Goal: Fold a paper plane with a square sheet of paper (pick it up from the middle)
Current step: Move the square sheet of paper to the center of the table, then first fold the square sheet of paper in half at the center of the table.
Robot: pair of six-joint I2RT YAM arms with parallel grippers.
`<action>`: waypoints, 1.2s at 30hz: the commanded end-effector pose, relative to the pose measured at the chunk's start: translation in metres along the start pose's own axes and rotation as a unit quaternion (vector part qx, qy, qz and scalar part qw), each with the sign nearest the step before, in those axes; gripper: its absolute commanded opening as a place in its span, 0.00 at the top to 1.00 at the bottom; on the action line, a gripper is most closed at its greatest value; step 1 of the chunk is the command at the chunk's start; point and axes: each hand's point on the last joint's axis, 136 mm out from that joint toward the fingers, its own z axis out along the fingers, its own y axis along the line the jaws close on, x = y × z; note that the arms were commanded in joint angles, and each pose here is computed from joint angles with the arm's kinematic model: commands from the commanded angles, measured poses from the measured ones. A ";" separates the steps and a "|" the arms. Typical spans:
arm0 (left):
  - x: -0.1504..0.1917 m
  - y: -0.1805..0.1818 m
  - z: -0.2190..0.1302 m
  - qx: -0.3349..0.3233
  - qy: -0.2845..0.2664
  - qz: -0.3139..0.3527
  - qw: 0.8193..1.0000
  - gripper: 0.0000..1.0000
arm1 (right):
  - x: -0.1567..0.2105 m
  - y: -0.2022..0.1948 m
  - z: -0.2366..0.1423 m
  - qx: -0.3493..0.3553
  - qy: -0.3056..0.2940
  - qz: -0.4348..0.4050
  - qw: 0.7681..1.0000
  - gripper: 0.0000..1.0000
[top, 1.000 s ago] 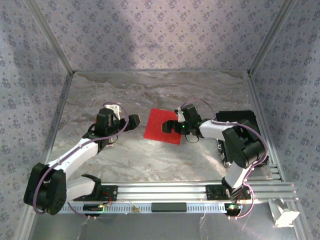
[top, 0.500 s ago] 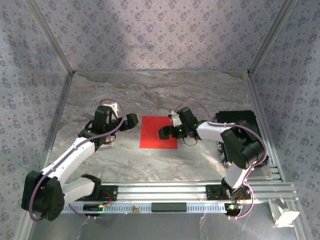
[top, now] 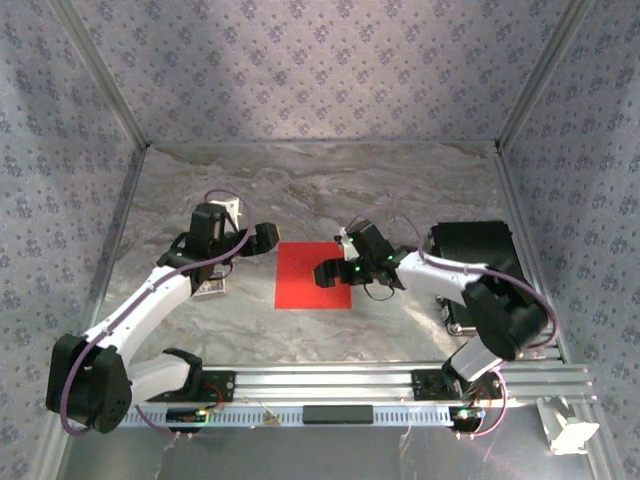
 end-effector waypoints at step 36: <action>0.115 -0.038 0.101 -0.216 0.280 -0.065 0.933 0.19 | -0.044 -0.096 -0.105 0.101 -0.203 0.168 0.959 0.01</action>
